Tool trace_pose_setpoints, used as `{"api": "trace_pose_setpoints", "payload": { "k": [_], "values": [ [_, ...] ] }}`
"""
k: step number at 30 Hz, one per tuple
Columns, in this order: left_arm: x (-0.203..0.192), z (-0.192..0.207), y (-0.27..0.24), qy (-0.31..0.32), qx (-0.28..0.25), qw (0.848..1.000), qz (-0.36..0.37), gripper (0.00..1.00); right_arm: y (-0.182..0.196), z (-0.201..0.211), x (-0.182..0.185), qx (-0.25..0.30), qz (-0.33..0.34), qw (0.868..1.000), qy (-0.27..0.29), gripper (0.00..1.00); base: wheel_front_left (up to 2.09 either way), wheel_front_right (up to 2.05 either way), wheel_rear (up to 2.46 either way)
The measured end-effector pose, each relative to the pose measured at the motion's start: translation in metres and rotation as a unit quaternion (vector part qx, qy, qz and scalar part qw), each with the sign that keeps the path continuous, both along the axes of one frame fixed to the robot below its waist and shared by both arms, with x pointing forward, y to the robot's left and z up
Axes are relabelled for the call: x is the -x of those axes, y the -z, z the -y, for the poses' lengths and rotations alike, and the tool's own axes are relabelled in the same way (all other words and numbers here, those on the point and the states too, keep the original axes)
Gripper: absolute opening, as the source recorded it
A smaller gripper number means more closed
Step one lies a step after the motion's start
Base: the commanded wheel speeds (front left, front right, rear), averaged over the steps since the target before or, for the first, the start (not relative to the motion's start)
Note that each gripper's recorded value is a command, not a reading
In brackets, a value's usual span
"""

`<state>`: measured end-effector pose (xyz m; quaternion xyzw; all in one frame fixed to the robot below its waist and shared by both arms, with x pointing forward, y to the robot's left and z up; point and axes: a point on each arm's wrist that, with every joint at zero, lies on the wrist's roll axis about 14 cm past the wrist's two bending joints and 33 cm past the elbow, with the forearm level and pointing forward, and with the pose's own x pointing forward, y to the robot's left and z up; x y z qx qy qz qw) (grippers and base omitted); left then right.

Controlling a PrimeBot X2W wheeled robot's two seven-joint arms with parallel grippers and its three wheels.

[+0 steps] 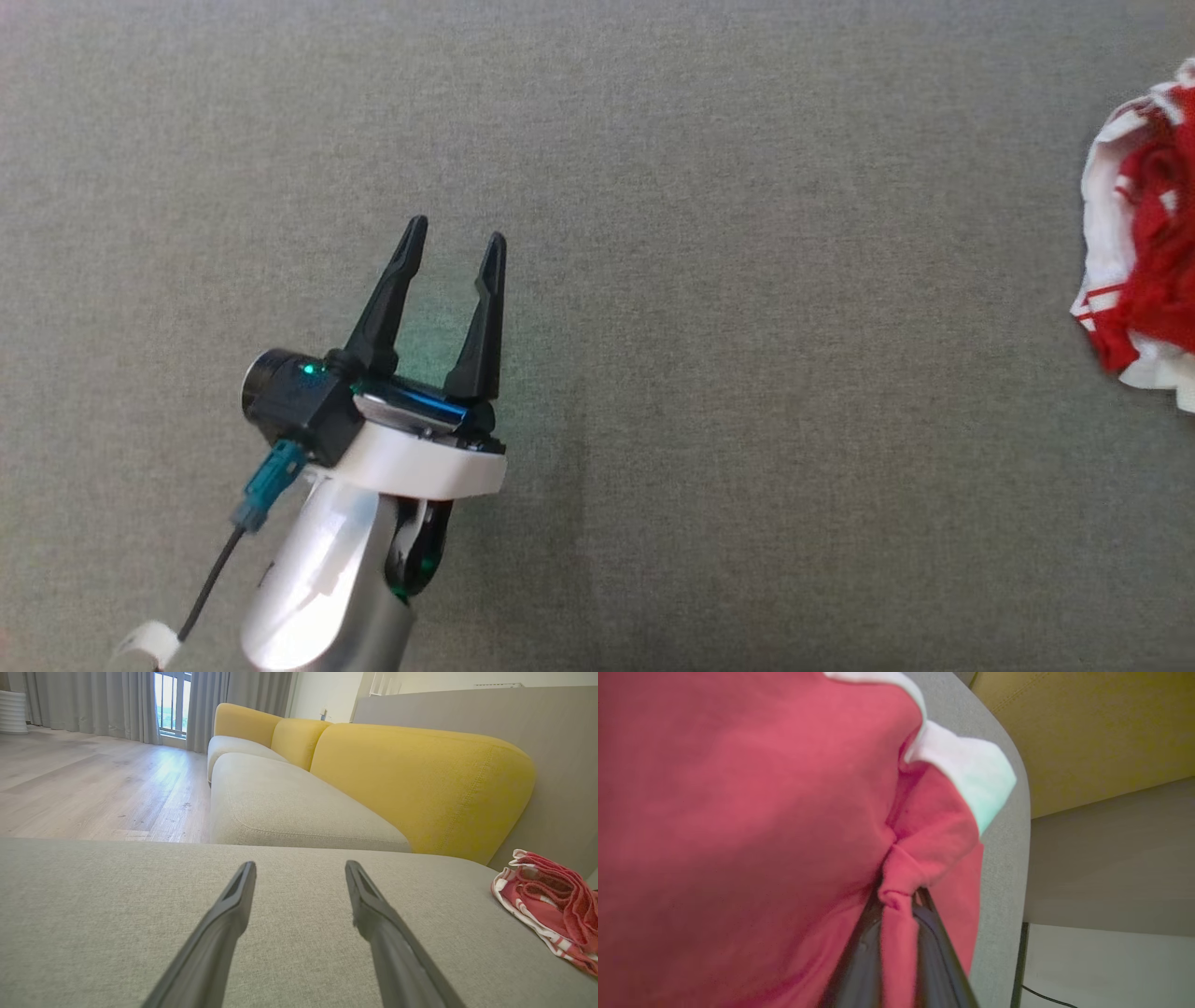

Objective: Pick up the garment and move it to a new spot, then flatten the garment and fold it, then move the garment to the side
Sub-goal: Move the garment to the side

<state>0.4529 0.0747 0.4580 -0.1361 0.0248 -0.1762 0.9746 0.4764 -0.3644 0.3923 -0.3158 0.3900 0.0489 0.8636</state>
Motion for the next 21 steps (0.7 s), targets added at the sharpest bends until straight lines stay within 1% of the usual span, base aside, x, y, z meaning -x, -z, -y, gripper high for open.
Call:
{"api": "trace_pose_setpoints", "payload": {
  "k": [3,4,5,6,12,14,15,17,20,21],
  "values": [
    [-0.004,0.001,0.002,0.003,-0.002,1.000,0.000,1.00,0.001,0.006,-0.005,0.014,0.005,1.000,0.001,0.00,0.00,0.00,0.00],
    [-0.005,0.001,0.001,0.003,-0.003,1.000,0.001,1.00,0.001,0.007,-0.006,0.017,0.008,1.000,0.001,0.12,0.00,0.00,0.00],
    [-0.006,0.000,0.000,0.003,-0.003,1.000,0.003,1.00,0.000,0.007,-0.009,0.018,0.014,1.000,0.001,0.86,0.00,0.00,0.00],
    [-0.007,0.000,-0.001,0.003,-0.004,1.000,0.005,1.00,-0.002,0.006,-0.011,0.015,0.022,1.000,0.004,1.00,0.00,0.00,0.00],
    [-0.006,0.000,-0.013,0.002,-0.004,1.000,0.018,1.00,-0.020,-0.006,-0.019,-0.015,0.070,0.997,0.016,1.00,0.00,0.00,0.00],
    [-0.005,0.000,-0.020,0.001,-0.004,1.000,0.027,1.00,-0.037,-0.013,-0.026,-0.023,0.109,0.994,0.004,1.00,0.00,0.00,0.00],
    [-0.004,0.000,-0.024,0.001,-0.003,1.000,0.031,1.00,-0.049,-0.020,-0.030,-0.033,0.138,0.990,-0.006,1.00,0.00,0.00,0.00],
    [-0.002,-0.002,-0.030,-0.002,-0.002,0.999,0.038,1.00,-0.074,-0.039,-0.039,-0.060,0.196,0.978,-0.027,1.00,0.00,0.00,0.00],
    [0.004,-0.008,-0.038,-0.014,0.001,0.999,0.045,1.00,-0.112,-0.070,-0.046,-0.117,0.280,0.952,-0.045,1.00,0.00,0.00,0.00],
    [0.007,-0.009,-0.041,-0.016,0.004,0.999,0.048,1.00,-0.126,-0.081,-0.047,-0.136,0.308,0.940,-0.050,1.00,0.00,0.00,0.00]
  ]
}}
